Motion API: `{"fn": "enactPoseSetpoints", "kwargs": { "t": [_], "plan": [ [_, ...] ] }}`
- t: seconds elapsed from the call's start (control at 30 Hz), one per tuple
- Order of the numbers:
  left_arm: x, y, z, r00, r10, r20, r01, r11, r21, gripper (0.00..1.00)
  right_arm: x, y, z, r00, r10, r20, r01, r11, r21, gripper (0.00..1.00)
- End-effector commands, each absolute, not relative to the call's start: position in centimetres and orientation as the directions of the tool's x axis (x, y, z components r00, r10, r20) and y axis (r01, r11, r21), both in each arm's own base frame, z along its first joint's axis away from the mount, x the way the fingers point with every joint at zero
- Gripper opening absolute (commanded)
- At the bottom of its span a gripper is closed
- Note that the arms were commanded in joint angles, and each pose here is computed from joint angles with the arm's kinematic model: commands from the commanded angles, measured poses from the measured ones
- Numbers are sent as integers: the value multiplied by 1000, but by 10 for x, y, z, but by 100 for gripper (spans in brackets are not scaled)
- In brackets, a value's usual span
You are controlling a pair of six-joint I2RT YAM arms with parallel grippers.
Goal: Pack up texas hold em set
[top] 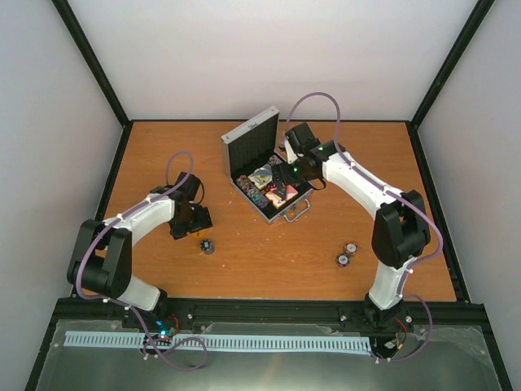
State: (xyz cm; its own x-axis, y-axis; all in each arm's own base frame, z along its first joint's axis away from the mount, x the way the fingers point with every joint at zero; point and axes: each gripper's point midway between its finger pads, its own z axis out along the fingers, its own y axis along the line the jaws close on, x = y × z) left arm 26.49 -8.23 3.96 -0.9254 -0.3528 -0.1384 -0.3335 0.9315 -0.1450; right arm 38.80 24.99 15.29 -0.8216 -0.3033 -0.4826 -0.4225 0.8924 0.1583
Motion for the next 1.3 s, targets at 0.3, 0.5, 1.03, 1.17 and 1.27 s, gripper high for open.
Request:
{"fn": "enactPoseSetpoints", "kwargs": {
  "t": [0.3, 0.5, 1.03, 1.17, 1.27],
  "plan": [
    [266, -70, 25, -926, -348, -146, -340, 937, -80, 71, 386, 250, 173, -822, -227, -522, -379, 902, 205, 90],
    [269, -70, 16, -945, -300, -134, -295, 954, -56, 70, 386, 246, 186, -815, -192, -547, -361, 906, 220, 90],
    [265, -74, 1, -974, -203, -103, -201, 979, -35, 64, 377, 232, 189, -820, -130, -558, -318, 913, 254, 88],
    [266, -76, 0, -976, -194, -99, -192, 981, -31, 61, 379, 229, 193, -816, -112, -566, -311, 912, 268, 87],
    [265, -76, -1, -977, -194, -93, -192, 981, -27, 58, 380, 225, 195, -815, -100, -570, -303, 913, 273, 86]
  ]
}}
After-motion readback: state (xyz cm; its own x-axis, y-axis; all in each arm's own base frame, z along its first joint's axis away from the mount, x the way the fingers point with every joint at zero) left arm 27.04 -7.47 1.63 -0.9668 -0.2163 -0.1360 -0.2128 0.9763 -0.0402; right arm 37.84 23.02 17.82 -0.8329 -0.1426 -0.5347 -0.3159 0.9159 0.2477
